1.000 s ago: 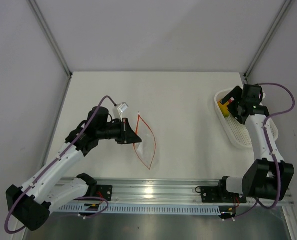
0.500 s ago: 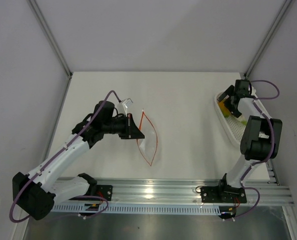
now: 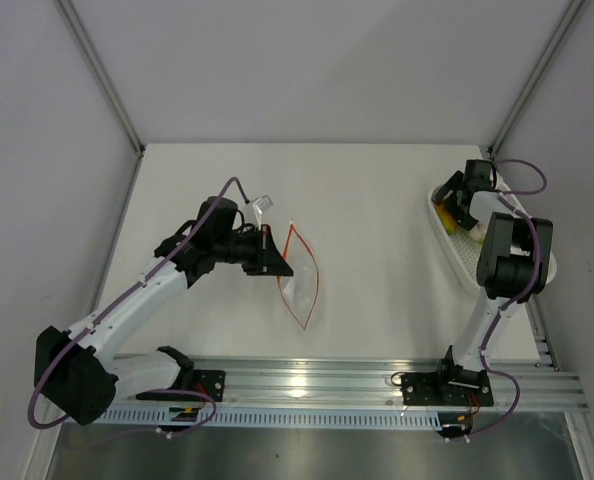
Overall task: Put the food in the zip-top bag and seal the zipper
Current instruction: Pick up the fake fruit from the bin.
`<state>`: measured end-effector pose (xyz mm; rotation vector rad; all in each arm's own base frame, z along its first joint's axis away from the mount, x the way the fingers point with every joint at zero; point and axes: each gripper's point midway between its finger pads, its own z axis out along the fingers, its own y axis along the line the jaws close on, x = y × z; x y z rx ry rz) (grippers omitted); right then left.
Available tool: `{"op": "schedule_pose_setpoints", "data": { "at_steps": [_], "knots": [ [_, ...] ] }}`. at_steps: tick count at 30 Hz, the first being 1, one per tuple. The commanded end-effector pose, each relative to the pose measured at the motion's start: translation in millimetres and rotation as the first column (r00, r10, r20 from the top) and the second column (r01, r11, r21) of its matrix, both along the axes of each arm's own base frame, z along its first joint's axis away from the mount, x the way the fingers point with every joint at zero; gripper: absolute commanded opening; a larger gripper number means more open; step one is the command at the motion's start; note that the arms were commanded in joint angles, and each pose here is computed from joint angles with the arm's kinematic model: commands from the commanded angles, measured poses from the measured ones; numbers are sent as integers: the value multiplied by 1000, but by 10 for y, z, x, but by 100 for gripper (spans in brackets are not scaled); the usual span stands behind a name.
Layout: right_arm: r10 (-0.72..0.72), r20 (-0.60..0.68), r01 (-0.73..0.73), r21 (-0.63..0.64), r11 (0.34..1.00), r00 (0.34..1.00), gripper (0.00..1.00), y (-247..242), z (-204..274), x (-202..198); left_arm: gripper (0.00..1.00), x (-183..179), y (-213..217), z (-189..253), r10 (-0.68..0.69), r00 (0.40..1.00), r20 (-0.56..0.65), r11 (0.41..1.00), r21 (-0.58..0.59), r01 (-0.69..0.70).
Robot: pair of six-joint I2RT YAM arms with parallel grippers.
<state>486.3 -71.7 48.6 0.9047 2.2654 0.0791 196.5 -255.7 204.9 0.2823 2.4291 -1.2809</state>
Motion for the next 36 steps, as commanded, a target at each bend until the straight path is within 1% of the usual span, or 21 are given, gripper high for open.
{"op": "schedule_pose_setpoints", "data": {
  "at_steps": [1, 4, 5, 6, 7, 8, 9, 10, 12, 15, 16, 18, 19, 20, 23, 25, 26, 27, 31, 32, 36],
  "knots": [
    [35, 44, -34, -19, 999, 998, 84, -25, 53, 184, 0, 5, -69, 173, -43, 998, 49, 998, -34, 45],
    [46, 43, -46, 0, 999, 998, 79, 15, 34, 183, 1, 27, -53, 119, -33, 998, 48, 999, -16, 34],
    [55, 49, -55, -1, 998, 997, 75, 26, 64, 170, 1, 43, -56, 111, -24, 999, 45, 1000, -15, 25],
    [63, 58, -63, -7, 998, 996, 67, 28, 99, 172, 1, 50, -66, 110, -24, 999, 42, 1000, -19, 25],
    [70, 62, -69, -14, 998, 996, 63, 25, 129, 170, 0, 58, -80, 111, -27, 999, 36, 999, -22, 28],
    [77, 59, -76, -20, 997, 995, 56, 18, 142, 157, 0, 50, -99, 60, -34, 999, 5, 999, -14, 34],
    [89, 68, -87, -38, 995, 994, 39, -5, 229, 170, 1, 54, -114, 68, -39, 999, -1, 999, -15, 39],
    [88, 51, -86, -42, 995, 995, 29, -24, 242, 130, 1, 45, -126, 55, -43, 999, -6, 999, -13, 42],
    [95, 69, -91, -59, 994, 993, 14, -39, 409, 109, 1, 42, -131, 56, -35, 999, -6, 999, -14, 35],
    [104, 81, -98, -78, 992, 991, 12, -38, 587, 17, 1, 4, -135, 58, -37, 999, -9, 999, -17, 37],
    [107, 110, -98, -89, 991, 988, 12, -34, 761, -12, 1, -16, -143, 54, -42, 999, -10, 999, -15, 42],
    [111, 119, -99, -107, 989, 987, 11, -46, 896, -92, 1, -30, -137, 52, -41, 999, -9, 999, -11, 41],
    [112, 142, -95, -118, 988, 984, 10, -41, 1045, -162, 0, -39, -133, 55, -38, 999, -9, 999, -8, 38],
    [112, 144, -95, -121, 988, 983, 6, -34, 1098, -220, 1, -53, -126, 32, -36, 999, -11, 999, -2, 36],
    [118, 164, -97, -133, 986, 979, 0, 3, 1309, -453, 1, -77, -110, 33, -26, 1000, -7, 1000, 0, 26],
    [130, 167, -111, -117, 987, 977, 0, 72, 1308, -621, 1, -102, -96, 25, -23, 1000, -10, 1000, 5, 23],
    [135, 202, -112, -121, 986, 970, 0, 105, 1461, -723, 1, -116, -91, 5, -22, 1000, -14, 1000, 9, 22],
    [143, 215, -120, -115, 986, 966, 0, 142, 1501, -792, 1, -128, -89, 4, -23, 1000, -13, 1000, 12, 23],
    [228, 279, -222, -52, 974, 933, 0, 453, 1656, -1118, 1, -180, -39, -53, -9, 1000, -19, 1000, 26, 9],
    [237, 277, -235, -42, 971, 931, 0, 502, 1636, -1208, 1, -182, -32, -26, -3, 1000, -11, 1000, 20, 3],
    [303, 348, -311, -35, 950, 887, 0, 772, 1929, -1559, 1, -241, -21, -50, 7, 1000, -19, 1000, 8, -7]
  ]
}}
